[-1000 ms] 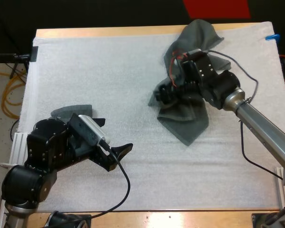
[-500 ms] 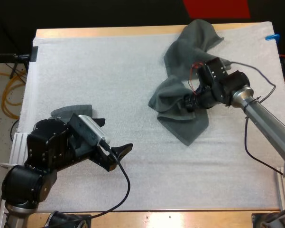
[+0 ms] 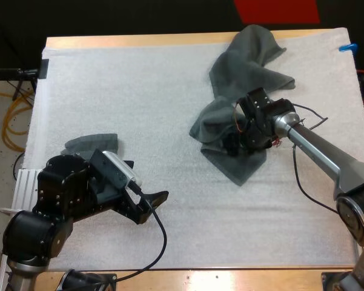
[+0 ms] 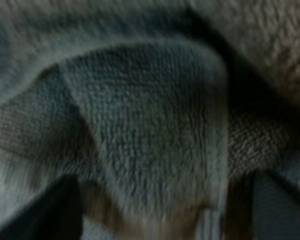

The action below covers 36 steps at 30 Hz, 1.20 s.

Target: Pick towel from pile fold and stack

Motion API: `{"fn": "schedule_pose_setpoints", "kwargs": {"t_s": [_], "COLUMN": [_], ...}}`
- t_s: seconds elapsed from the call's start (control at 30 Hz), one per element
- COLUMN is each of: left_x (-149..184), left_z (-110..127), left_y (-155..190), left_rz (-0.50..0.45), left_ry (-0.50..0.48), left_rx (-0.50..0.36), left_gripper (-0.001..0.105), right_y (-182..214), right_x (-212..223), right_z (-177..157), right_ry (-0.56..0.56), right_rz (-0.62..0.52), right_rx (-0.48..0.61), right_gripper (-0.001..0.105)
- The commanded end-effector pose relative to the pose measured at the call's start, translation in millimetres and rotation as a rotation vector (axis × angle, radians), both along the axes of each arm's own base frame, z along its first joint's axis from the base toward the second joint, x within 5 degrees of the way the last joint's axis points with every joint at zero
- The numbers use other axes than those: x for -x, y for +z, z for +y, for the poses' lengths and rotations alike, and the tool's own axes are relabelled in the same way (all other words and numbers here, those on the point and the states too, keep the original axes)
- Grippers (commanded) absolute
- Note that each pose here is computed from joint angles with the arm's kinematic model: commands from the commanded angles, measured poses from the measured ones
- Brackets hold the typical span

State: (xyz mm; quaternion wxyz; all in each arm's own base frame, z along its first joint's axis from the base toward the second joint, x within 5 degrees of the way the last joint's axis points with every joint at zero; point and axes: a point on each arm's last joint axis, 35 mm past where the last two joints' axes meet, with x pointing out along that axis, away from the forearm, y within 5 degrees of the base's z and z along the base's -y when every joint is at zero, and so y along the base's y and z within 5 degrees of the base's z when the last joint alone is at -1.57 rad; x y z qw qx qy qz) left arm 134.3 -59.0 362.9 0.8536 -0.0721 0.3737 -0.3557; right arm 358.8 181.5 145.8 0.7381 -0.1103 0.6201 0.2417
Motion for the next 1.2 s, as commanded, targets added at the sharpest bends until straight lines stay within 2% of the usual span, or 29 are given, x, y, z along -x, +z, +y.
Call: {"fn": "schedule_pose_setpoints", "kwargs": {"t_s": [0.0,0.03,0.1,0.2,0.33,0.43,0.57,0.67,0.8,1.0,1.17], "left_x": [0.9,0.9,0.9,0.9,0.9,0.9,0.9,0.9,0.9,0.9,0.9], "left_z": [-0.7,-0.7,-0.7,-0.7,-0.7,-0.7,-0.7,-0.7,-0.7,-0.7,-0.7], "left_y": [-1.1,-1.1,-1.1,-1.1,-1.1,-1.1,-1.1,-1.1,-1.1,-1.1,-1.1], "left_rz": [0.009,0.009,0.009,0.009,0.009,0.009,0.009,0.009,0.009,0.009,0.009], "left_ry": [-0.009,-0.009,-0.009,-0.009,-0.009,-0.009,-0.009,-0.009,-0.009,-0.009,-0.009], "left_rx": [0.005,0.005,0.005,0.005,0.005,0.005,0.005,0.005,0.005,0.005,0.005], "left_gripper": [0.104,0.104,0.104,0.104,0.104,0.104,0.104,0.104,0.104,0.104,0.104], "right_y": [-1.0,-1.0,-1.0,-1.1,6.4,23.5,65.7,107.8,166.0,244.2,304.5], "right_x": [-0.5,-0.5,-0.5,-0.5,-0.2,-0.9,3.4,12.8,30.0,59.8,89.0], "right_z": [0.1,0.1,0.1,0.0,-0.5,-1.5,-7.0,-16.6,-37.8,-82.2,-106.0], "right_ry": [-0.002,-0.002,-0.002,-0.002,-0.004,0.008,0.042,0.05,0.039,-0.035,-0.054], "right_rz": [0.01,0.01,0.01,0.009,-0.011,-0.083,-0.234,-0.384,-0.6,-0.825,-0.978], "right_rx": [-0.014,-0.014,-0.014,-0.012,-0.013,-0.005,0.037,0.125,0.304,0.516,0.56], "right_gripper": [0.05,0.047,0.031,0.014,0.001,0.0,0.0,0.0,0.0,0.0,0.0]}}
